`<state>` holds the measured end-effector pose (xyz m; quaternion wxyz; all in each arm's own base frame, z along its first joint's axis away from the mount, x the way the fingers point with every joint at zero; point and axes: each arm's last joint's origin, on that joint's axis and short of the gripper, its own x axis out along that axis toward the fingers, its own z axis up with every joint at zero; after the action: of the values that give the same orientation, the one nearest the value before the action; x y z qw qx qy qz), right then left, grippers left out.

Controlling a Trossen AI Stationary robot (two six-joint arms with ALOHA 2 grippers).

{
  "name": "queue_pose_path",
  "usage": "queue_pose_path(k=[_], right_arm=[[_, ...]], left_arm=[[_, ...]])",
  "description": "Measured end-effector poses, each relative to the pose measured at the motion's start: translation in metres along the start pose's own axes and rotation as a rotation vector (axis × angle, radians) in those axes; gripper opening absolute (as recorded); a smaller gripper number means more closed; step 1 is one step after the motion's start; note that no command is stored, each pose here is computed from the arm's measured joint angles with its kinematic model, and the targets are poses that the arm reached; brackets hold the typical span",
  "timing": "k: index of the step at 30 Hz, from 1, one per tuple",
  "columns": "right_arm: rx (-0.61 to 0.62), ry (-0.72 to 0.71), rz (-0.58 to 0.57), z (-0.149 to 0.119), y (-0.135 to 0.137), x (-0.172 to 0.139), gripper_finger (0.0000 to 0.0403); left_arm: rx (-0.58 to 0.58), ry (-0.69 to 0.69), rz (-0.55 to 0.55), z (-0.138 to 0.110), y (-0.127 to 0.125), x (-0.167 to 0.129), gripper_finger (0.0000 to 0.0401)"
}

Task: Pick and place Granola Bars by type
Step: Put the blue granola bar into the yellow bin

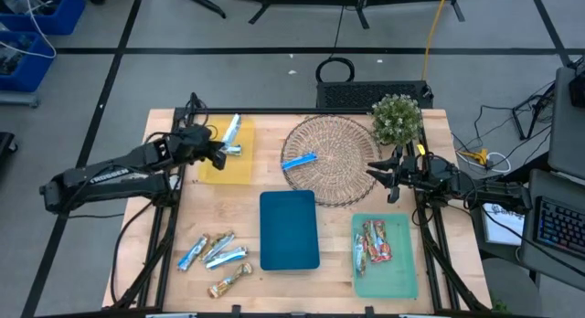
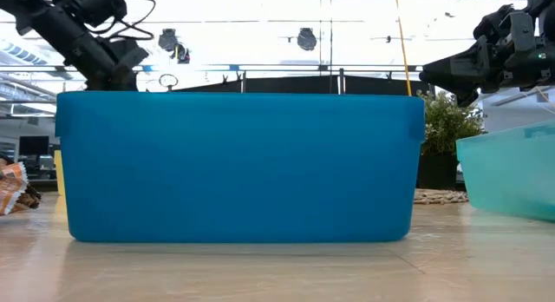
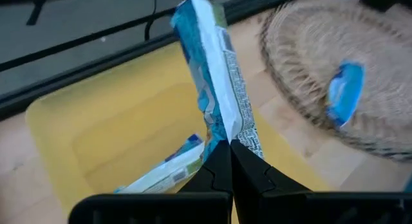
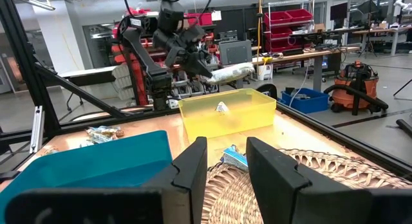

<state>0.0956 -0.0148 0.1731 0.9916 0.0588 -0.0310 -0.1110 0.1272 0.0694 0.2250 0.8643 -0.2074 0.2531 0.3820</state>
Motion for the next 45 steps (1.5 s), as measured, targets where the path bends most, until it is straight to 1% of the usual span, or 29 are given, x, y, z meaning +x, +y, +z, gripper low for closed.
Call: queue_pose_path(k=[4, 9, 17, 22, 28, 33, 40, 45], right_arm=[[0.000, 0.000, 0.000, 0.000, 0.000, 0.000, 0.0100], [0.000, 0.000, 0.000, 0.000, 0.000, 0.000, 0.0100], [0.000, 0.000, 0.000, 0.000, 0.000, 0.000, 0.0100], [0.000, 0.000, 0.000, 0.000, 0.000, 0.000, 0.0100], [0.000, 0.000, 0.000, 0.000, 0.000, 0.000, 0.0100], [0.000, 0.000, 0.000, 0.000, 0.000, 0.000, 0.0100], [0.000, 0.000, 0.000, 0.000, 0.000, 0.000, 0.0100], [0.000, 0.000, 0.000, 0.000, 0.000, 0.000, 0.0100]], left_arm=[[0.014, 0.061, 0.048, -0.003, -0.001, 0.012, 0.0000], [0.037, 0.131, 0.083, -0.008, -0.003, 0.026, 0.0000], [0.072, 0.198, 0.183, -0.014, -0.003, 0.042, 0.0000], [0.071, 0.244, 0.226, -0.018, -0.001, 0.050, 0.0000], [0.077, 0.271, 0.361, -0.021, 0.010, 0.051, 0.0000], [0.071, 0.276, 0.441, -0.021, 0.017, 0.050, 0.0000], [0.065, 0.262, 0.519, -0.019, 0.026, 0.050, 0.0000], [0.062, 0.261, 0.545, -0.017, 0.030, 0.050, 0.0000]])
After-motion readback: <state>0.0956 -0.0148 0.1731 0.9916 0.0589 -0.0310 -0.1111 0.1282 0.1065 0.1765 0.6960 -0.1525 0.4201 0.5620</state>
